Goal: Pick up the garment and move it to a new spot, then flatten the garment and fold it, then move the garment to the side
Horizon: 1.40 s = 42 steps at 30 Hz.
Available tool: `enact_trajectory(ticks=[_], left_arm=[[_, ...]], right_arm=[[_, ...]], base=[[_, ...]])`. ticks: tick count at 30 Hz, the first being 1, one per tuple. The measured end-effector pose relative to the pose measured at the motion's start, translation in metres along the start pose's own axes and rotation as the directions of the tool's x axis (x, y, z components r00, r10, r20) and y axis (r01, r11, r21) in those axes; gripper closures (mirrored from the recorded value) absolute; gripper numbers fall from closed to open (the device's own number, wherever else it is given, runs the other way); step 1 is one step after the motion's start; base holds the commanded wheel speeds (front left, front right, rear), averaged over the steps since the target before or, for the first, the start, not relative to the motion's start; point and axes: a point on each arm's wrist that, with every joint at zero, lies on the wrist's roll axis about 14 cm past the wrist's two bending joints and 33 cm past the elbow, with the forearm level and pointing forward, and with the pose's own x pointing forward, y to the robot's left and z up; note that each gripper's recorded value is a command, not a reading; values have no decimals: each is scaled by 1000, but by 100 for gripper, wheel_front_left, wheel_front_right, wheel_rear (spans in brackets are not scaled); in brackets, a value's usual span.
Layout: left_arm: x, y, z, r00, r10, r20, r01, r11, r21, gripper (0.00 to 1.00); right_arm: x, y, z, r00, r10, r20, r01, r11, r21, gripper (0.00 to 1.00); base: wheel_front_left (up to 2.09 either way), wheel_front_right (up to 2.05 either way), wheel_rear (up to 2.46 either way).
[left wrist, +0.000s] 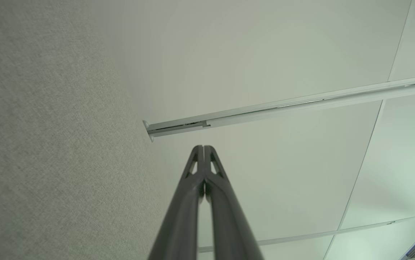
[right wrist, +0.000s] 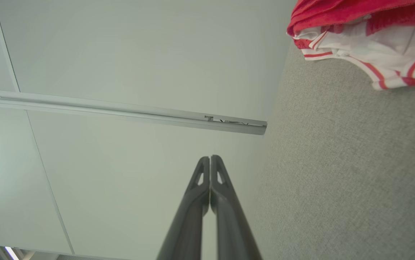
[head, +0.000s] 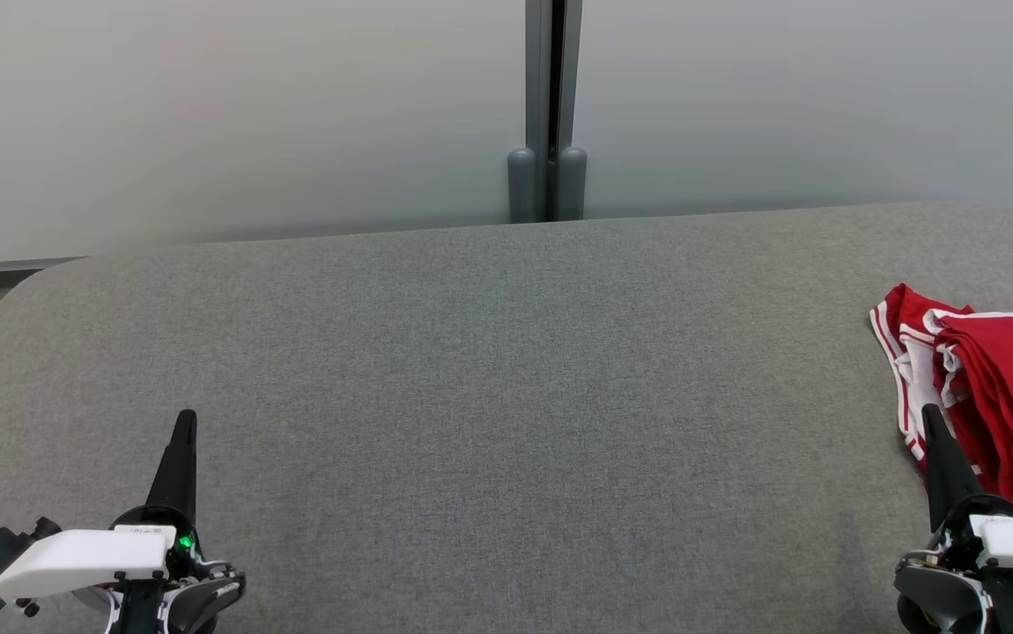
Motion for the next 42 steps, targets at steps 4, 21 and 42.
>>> enact_trajectory(ticks=[4,21,42], left_arm=[[1,0,0,1000,-4,0,4,1000,-25,100],[7,-7,1,999,-36,3,36,992,-121,100],[7,-7,1,999,-36,3,36,992,-121,100]], right_arm=[[1,0,2,1000,2,8,-2,1000,28,100],[3,-1,7,1000,0,31,-4,993,122,100],[3,-1,7,1000,1,31,-5,992,123,100]], base=[[0,0,0],[0,0,0],[0,0,0]])
